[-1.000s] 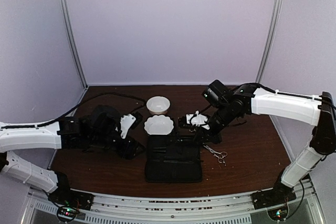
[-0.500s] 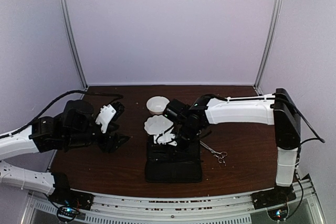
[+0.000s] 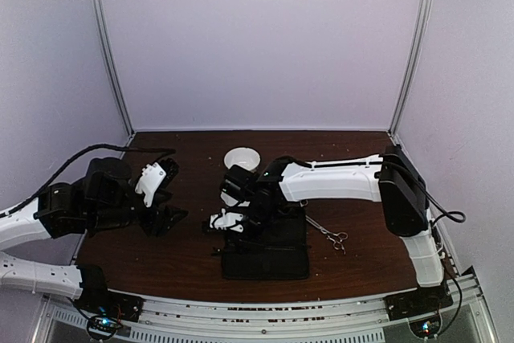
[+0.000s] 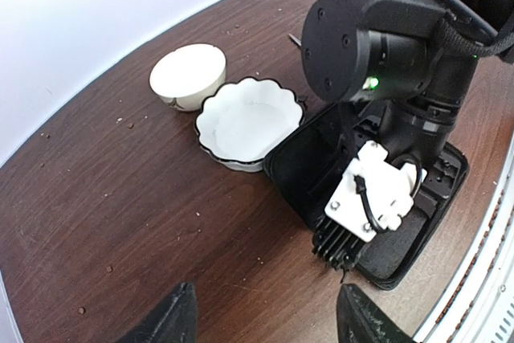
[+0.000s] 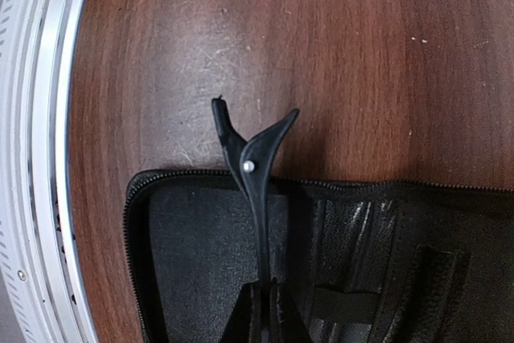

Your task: Sort the hair-cutting tools

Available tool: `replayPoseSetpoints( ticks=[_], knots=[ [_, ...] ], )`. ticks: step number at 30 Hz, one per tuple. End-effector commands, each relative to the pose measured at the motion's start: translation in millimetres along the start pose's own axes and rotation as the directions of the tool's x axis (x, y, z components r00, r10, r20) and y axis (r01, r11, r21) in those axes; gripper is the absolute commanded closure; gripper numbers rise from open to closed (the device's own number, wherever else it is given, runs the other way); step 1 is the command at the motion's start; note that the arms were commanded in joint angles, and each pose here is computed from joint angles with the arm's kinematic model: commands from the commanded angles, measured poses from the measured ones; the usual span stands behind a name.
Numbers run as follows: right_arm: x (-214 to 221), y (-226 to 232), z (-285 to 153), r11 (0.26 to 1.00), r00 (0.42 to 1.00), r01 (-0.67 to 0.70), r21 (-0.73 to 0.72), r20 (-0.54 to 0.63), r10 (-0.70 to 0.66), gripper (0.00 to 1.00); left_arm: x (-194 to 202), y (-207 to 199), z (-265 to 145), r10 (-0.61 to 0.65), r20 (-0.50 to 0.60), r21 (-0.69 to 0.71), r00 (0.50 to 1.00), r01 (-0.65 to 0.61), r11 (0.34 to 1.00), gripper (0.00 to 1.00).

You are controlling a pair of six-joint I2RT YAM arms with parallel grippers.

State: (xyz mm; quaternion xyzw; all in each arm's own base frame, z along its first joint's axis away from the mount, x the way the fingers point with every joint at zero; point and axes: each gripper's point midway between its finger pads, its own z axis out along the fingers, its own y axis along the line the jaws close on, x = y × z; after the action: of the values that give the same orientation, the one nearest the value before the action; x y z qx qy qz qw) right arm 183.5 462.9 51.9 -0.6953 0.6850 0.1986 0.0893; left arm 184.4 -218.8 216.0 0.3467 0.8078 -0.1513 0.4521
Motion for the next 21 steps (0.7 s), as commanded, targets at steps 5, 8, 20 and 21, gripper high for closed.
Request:
replayPoseSetpoints(
  ticks=[5,8,20,21],
  knots=[
    [1.4,-4.0,-7.6,0.999,1.000,-0.020,0.037,-0.007,0.021,1.00,4.1,-4.1,10.3,0.029,-0.020,0.005,0.999,-0.029,1.000,0.38],
    [8.9,0.2,-9.5,0.999,1.000,-0.019,0.027,-0.024,0.019,1.00,2.4,-9.4,13.9,0.049,-0.032,0.030,0.998,-0.048,0.998,0.39],
    [15.0,20.1,-24.7,1.000,1.000,-0.004,-0.012,0.030,0.004,1.00,-0.5,-17.2,13.5,0.082,-0.025,0.075,0.996,-0.080,0.994,0.40],
    [15.3,20.5,-21.9,1.000,1.000,-0.005,-0.019,0.029,0.006,1.00,0.0,-18.6,13.4,0.085,-0.026,0.084,0.996,-0.082,0.993,0.40]
  ],
)
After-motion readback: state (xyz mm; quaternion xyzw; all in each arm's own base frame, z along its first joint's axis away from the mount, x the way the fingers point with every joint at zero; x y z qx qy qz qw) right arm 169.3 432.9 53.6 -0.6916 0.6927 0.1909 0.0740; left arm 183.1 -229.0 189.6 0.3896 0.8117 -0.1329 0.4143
